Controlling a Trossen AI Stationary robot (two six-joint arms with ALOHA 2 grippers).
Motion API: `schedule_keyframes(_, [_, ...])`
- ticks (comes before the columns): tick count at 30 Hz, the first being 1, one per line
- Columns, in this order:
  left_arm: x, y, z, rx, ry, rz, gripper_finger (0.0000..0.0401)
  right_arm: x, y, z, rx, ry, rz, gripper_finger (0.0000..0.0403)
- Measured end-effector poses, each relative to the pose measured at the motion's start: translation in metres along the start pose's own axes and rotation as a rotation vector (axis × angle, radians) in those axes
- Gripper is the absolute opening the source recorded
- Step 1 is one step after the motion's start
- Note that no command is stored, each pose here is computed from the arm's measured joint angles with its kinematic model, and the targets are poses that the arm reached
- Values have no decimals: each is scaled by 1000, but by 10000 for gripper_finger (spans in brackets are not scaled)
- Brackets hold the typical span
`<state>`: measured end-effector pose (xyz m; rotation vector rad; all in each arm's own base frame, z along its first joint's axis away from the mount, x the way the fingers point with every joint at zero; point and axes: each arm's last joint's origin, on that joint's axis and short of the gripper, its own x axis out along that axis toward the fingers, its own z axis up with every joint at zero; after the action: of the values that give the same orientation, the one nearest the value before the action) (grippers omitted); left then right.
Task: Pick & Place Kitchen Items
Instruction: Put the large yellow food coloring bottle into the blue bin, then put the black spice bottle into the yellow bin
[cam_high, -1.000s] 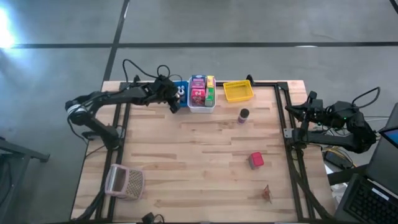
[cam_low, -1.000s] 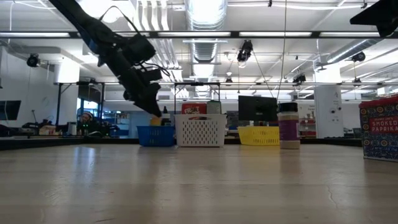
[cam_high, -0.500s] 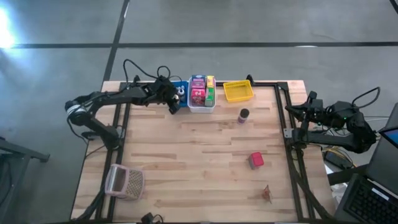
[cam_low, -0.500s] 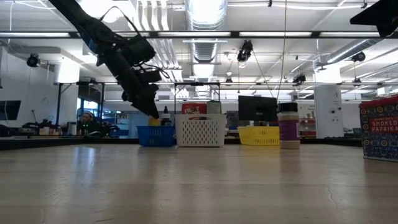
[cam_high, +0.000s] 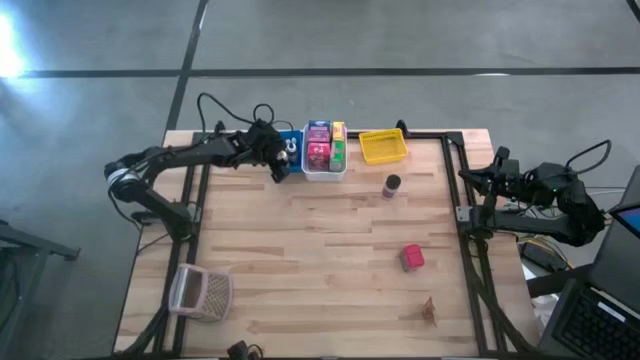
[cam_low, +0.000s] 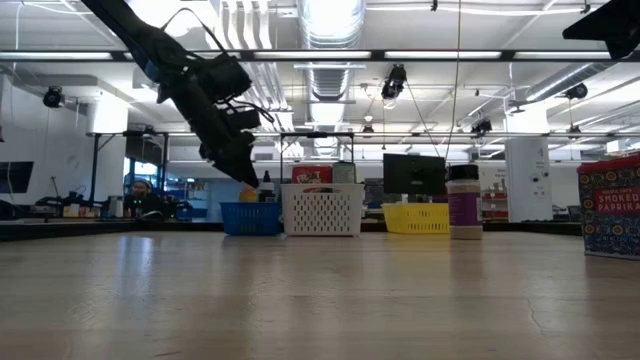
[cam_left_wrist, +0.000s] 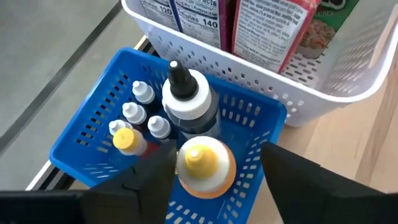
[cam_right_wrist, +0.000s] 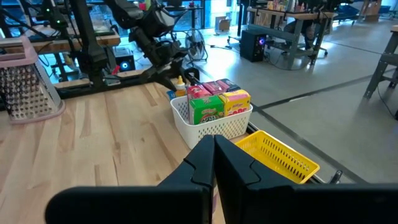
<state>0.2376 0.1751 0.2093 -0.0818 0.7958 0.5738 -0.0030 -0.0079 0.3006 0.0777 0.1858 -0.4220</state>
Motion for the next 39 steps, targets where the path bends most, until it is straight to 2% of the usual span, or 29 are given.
schedule_keyframes(8, [-16, 5, 23, 46, 46, -2, 252, 0, 0, 0, 0, 0, 0, 8])
schedule_keyframes(13, [-41, 9, 39, 39, 47, 1, 252, 0, 0, 0, 0, 0, 0, 8])
schedule_keyframes(17, [-73, 5, 47, 26, -48, 6, 250, 0, 0, 0, 0, 0, 0, 8])
schedule_keyframes(21, [-104, -10, 48, 31, -184, -34, 250, 0, 0, 0, 0, 0, 0, 8])
schedule_keyframes(29, [-145, -45, 31, 52, -367, -176, 250, 0, 0, 0, 1, -3, 0, 8])
schedule_keyframes(33, [-155, -61, 15, 54, -444, -258, 250, 0, 1, 7, 20, -71, 7, 8])
schedule_keyframes(39, [-152, -85, -19, 85, -551, -383, 250, -2, 1, 21, 169, -214, 29, 8])
